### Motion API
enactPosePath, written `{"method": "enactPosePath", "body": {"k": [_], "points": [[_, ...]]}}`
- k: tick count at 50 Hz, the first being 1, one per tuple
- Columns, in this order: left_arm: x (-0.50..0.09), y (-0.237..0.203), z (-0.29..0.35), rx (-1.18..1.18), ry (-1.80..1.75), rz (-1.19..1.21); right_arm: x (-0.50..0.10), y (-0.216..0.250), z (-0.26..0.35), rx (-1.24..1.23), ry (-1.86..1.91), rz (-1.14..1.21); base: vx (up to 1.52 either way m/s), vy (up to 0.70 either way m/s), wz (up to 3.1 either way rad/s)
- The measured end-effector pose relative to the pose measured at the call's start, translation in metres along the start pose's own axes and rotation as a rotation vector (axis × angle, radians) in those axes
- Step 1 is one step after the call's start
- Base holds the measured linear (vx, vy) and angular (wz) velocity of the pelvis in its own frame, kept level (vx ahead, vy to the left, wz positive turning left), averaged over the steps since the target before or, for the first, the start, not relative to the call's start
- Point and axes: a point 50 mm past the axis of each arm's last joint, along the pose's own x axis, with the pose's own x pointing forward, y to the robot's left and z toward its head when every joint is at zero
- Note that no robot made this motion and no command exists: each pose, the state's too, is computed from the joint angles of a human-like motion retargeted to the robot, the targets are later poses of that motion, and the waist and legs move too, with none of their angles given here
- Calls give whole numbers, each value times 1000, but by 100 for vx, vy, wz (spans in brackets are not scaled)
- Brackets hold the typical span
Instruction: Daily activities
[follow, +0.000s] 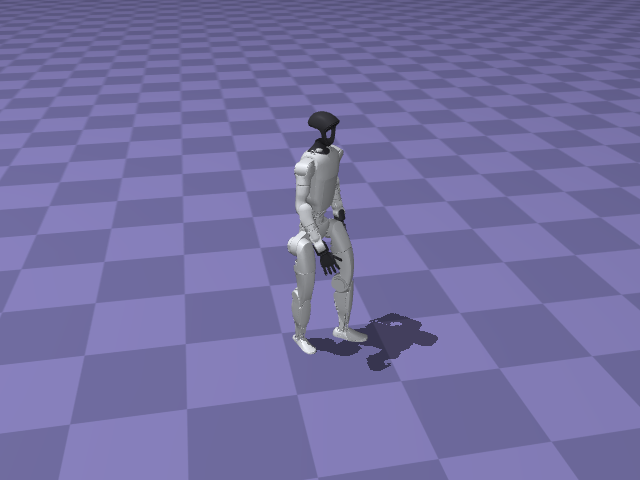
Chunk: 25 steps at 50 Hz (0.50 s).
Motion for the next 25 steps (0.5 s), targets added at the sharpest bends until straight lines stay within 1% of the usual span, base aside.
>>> {"method": "enactPosePath", "body": {"k": [8,13,17,25], "points": [[2,5,2,74,52,-31,2,5,-13,-80,108,34,-18,1,-8],[4,12,14,113,34,-4,1,11,-21,-128,160,56,-18,3,-20],[10,13,43,149,-53,9,-2,14,-32,-126,197,53,-22,5,-1],[8,14,130,255,-346,7,-6,9,-44,-94,241,45,-27,7,7]]}}
